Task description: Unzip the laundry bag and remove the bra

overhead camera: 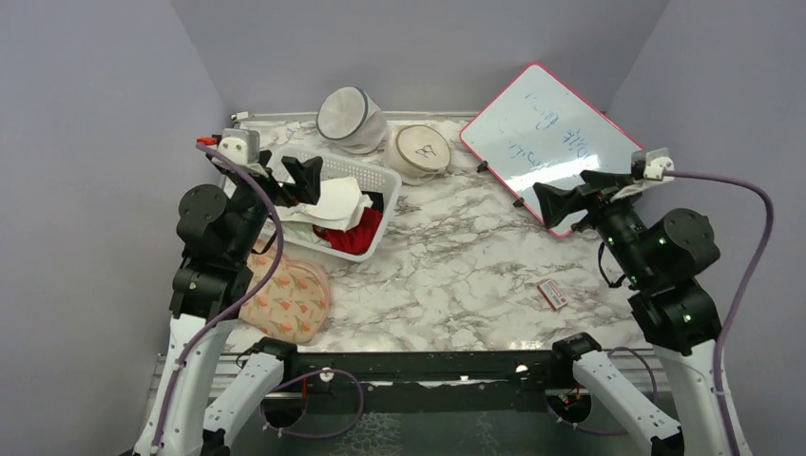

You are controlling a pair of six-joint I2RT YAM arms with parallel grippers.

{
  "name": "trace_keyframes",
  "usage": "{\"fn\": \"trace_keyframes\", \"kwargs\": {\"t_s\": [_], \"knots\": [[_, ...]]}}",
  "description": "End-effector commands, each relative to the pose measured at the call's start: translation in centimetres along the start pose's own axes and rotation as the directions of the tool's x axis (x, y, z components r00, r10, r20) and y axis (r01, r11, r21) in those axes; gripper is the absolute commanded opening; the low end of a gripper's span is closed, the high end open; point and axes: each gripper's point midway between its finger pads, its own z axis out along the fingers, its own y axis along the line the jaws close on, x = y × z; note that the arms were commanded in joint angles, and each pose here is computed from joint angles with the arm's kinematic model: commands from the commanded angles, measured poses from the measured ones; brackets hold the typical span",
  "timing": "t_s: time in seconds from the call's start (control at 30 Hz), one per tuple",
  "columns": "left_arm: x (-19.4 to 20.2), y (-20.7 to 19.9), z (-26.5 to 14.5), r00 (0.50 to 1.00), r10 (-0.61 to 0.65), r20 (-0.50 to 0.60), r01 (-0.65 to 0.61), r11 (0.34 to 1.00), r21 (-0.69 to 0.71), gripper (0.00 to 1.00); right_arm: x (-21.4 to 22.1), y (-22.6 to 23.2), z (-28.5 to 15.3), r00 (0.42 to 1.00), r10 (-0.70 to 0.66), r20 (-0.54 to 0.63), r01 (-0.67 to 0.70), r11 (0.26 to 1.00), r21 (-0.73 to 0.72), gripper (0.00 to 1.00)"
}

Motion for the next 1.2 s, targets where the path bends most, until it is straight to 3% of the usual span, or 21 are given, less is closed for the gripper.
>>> {"fn": "trace_keyframes", "kwargs": {"t_s": [0.0, 0.33, 0.6, 0.87, 0.97, 1.17], "knots": [[1.1, 0.8, 2.7, 1.0, 0.004, 0.021, -0.003, 1.0, -0.027, 0.99, 2.3, -1.9, 3.4, 0.998, 0.054, -0.03, -0.051, 0.995, 0.085, 1.0], [8.4, -0.3, 9.1, 0.995, -0.035, -0.091, 0.042, 0.996, 0.076, 0.99, 12.6, -3.8, 9.8, 0.95, 0.139, -0.278, -0.117, 0.989, 0.095, 1.0], [12.9, -2.5, 12.6, 0.981, -0.075, -0.18, 0.112, 0.972, 0.209, 0.99, 18.6, -1.9, 13.0, 0.917, 0.172, -0.359, -0.218, 0.972, -0.091, 1.0], [15.9, -4.9, 14.6, 0.961, -0.108, -0.256, 0.188, 0.93, 0.316, 0.99, 23.3, 0.3, 16.7, 0.864, 0.231, -0.447, -0.37, 0.894, -0.252, 0.94], [17.4, -6.0, 14.9, 0.951, -0.076, -0.3, 0.18, 0.924, 0.336, 0.99, 24.7, 1.1, 17.3, 0.831, 0.262, -0.491, -0.436, 0.855, -0.28, 0.93], [20.7, -8.6, 14.8, 0.937, 0.09, -0.336, 0.039, 0.932, 0.359, 0.99, 27.0, 2.4, 14.7, 0.772, 0.285, -0.568, -0.51, 0.811, -0.286, 0.91]]}}
